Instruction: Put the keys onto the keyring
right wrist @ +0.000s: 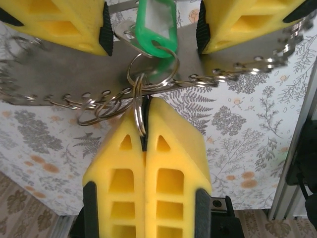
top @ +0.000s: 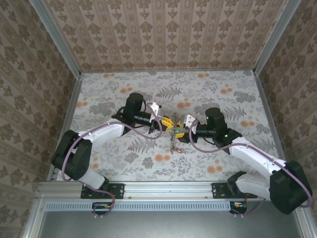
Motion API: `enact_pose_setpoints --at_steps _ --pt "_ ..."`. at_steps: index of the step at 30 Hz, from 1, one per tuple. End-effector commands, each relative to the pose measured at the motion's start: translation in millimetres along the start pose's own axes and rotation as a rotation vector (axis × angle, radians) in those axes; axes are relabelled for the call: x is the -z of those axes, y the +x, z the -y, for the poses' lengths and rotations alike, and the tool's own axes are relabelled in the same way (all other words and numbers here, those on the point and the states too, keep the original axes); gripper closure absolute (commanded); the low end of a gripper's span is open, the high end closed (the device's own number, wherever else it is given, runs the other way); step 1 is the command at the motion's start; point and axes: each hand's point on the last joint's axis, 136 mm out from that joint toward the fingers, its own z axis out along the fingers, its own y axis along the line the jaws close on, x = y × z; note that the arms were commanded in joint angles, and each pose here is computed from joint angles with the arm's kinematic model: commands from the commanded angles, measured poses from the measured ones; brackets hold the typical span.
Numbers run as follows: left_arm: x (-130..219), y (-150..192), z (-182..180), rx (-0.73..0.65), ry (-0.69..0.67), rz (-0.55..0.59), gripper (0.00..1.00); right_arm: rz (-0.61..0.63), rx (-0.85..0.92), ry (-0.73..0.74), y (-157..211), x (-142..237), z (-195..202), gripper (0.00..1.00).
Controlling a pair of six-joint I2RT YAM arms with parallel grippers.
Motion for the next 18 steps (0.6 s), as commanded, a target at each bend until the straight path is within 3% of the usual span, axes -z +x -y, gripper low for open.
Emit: enact_pose_setpoints --at_steps 1,12,18 --pt "4 -23 12 -0.062 0.046 0.045 1.00 0.044 -0.019 -0.053 -6 -7 -2 0.53" --pt "6 -21 15 -0.061 0.049 0.026 1.00 0.026 -0.005 -0.069 -4 -7 -4 0.82" --pt "7 -12 15 -0.054 0.038 -0.003 1.00 0.025 0.003 -0.047 -12 1 -3 0.93"
